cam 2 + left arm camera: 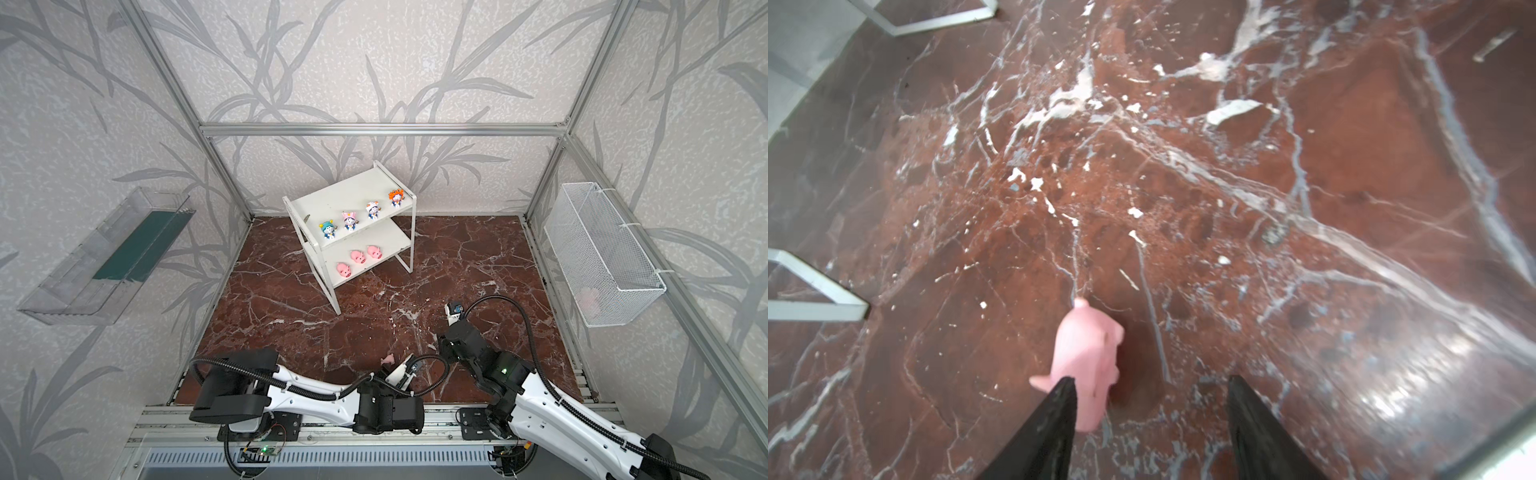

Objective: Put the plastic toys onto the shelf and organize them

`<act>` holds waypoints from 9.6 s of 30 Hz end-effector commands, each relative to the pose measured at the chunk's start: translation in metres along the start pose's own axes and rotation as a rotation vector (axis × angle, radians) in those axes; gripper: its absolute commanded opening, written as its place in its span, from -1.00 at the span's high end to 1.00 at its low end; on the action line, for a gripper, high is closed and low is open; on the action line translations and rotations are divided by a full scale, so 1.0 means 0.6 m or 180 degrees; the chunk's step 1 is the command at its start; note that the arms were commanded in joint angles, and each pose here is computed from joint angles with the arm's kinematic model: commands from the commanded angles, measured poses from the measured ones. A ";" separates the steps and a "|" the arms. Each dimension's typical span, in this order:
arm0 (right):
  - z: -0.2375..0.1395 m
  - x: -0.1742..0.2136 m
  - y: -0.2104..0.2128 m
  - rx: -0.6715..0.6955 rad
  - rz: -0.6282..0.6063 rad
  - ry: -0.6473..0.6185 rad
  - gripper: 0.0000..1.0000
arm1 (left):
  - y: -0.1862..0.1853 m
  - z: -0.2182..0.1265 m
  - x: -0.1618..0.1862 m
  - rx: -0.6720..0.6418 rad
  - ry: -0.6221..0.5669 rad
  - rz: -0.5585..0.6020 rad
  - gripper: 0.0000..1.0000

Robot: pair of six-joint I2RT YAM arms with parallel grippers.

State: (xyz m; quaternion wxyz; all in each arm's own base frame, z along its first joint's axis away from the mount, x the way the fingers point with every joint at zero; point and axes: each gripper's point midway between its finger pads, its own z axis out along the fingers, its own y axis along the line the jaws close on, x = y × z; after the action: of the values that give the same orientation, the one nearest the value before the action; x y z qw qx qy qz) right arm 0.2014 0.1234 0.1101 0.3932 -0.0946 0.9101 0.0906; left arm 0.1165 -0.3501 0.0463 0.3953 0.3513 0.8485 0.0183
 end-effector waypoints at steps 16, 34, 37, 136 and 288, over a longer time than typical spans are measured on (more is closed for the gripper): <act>0.025 0.034 0.130 -0.1275 0.0001 0.0556 -0.09 | 0.137 -0.090 -0.022 0.0740 -0.0630 -0.1192 -0.99; 0.045 0.056 0.293 -0.1929 -0.0341 0.0922 0.53 | 0.268 -0.122 0.028 0.0456 -0.0883 -0.1676 -0.99; 0.059 0.063 0.299 -0.1908 -0.0344 0.0992 0.54 | 0.276 -0.126 0.030 0.0435 -0.0919 -0.1691 -0.99; 0.091 0.155 0.281 -0.0935 -0.1129 0.0903 -0.02 | 0.299 -0.134 0.042 0.0425 -0.0987 -0.1605 -0.99; 0.115 -0.224 0.194 -0.0994 -0.0844 -0.0734 0.54 | 0.331 -0.192 -0.036 0.0198 -0.0743 -0.0749 -0.99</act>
State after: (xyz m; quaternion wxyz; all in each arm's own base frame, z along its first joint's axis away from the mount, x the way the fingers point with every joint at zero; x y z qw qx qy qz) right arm 0.2981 0.2623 0.1485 0.4647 -0.2506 0.8286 0.1862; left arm 0.1594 -0.1931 0.1939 0.4733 0.2563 0.8344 -0.1187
